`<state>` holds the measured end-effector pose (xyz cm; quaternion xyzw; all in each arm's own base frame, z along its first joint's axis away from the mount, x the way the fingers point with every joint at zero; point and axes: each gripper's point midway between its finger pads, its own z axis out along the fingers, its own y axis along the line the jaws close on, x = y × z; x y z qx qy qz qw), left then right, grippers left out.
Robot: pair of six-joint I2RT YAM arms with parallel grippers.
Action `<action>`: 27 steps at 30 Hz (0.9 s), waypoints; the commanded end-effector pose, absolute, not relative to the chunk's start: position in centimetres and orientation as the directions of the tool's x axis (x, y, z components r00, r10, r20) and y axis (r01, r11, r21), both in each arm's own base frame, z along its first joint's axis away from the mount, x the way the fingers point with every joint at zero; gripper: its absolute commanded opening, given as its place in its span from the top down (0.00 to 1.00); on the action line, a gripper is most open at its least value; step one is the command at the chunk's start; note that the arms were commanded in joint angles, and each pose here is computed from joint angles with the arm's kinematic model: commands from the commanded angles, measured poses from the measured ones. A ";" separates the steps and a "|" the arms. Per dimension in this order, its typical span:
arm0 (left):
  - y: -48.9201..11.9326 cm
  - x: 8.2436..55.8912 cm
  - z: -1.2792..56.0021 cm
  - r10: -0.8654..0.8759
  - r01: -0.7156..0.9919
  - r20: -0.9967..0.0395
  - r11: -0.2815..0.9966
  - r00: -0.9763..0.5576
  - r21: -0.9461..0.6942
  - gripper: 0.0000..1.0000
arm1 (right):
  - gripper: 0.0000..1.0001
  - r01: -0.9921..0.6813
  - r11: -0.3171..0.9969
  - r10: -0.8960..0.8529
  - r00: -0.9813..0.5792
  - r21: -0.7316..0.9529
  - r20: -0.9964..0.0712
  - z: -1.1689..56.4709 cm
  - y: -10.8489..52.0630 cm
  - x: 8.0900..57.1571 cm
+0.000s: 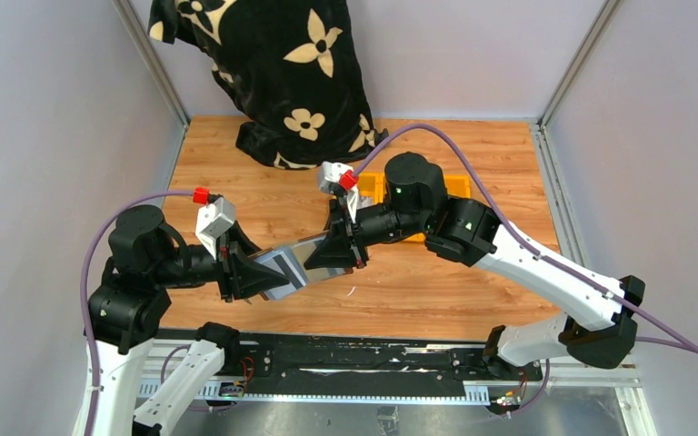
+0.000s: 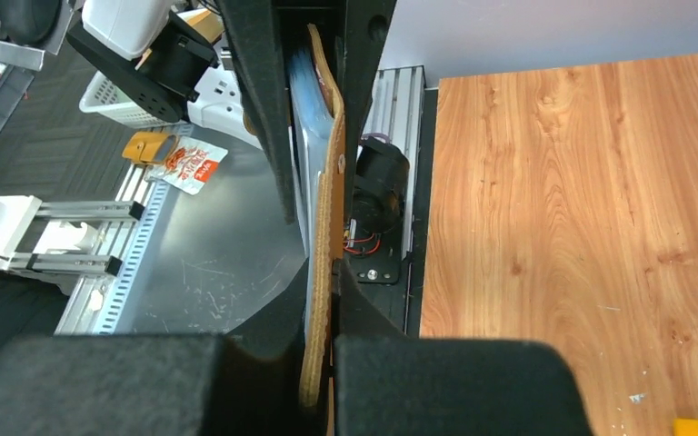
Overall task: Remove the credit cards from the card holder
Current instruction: Remove the credit card from the card holder.
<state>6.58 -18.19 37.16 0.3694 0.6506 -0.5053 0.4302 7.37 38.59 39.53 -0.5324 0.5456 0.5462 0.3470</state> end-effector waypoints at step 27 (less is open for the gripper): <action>-18.6 5.8 41.3 -0.175 0.923 -0.932 0.169 -0.318 -0.346 0.34 | 1.00 -0.939 -0.126 0.301 -0.345 0.322 -0.889 44.7 35.6 9.0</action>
